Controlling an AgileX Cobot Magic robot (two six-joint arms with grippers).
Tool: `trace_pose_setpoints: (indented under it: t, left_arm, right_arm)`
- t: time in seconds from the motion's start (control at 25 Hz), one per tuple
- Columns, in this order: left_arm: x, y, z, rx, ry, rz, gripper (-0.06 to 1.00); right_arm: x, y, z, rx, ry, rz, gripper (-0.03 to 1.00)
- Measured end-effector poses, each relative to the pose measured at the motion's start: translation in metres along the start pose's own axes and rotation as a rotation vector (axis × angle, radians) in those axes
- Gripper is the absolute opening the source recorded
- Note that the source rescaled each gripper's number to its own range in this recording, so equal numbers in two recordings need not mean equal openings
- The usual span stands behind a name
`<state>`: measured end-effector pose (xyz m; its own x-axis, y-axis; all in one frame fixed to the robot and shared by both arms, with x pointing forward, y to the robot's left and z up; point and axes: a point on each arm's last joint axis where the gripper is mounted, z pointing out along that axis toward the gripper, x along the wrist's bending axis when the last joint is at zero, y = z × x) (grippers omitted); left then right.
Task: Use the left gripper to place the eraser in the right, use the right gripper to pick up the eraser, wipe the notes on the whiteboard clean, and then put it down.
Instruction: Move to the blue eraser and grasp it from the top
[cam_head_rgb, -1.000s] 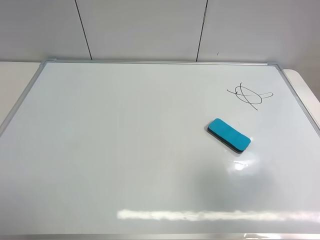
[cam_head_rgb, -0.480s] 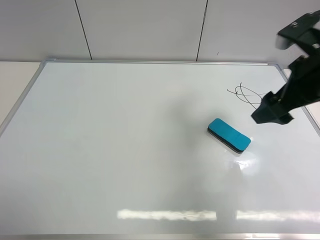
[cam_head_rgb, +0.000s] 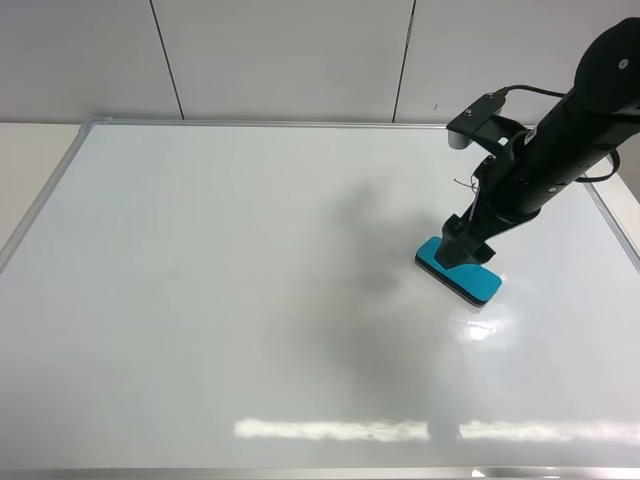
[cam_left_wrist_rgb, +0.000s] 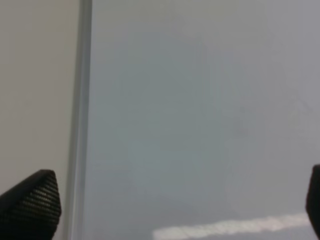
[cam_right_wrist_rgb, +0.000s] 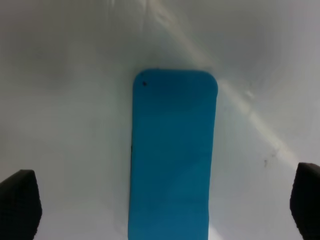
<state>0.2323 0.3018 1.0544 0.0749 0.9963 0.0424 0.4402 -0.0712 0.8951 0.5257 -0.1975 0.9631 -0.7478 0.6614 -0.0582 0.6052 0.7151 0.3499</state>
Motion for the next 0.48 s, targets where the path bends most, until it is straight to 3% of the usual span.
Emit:
trace_pose_setpoints:
  t: [0.48]
  left_arm:
    - [0.000,0.000,0.000,0.000,0.000,0.000,1.00]
  right_arm:
    - [-0.004,-0.001,0.029,0.021,0.018,0.006,1.00]
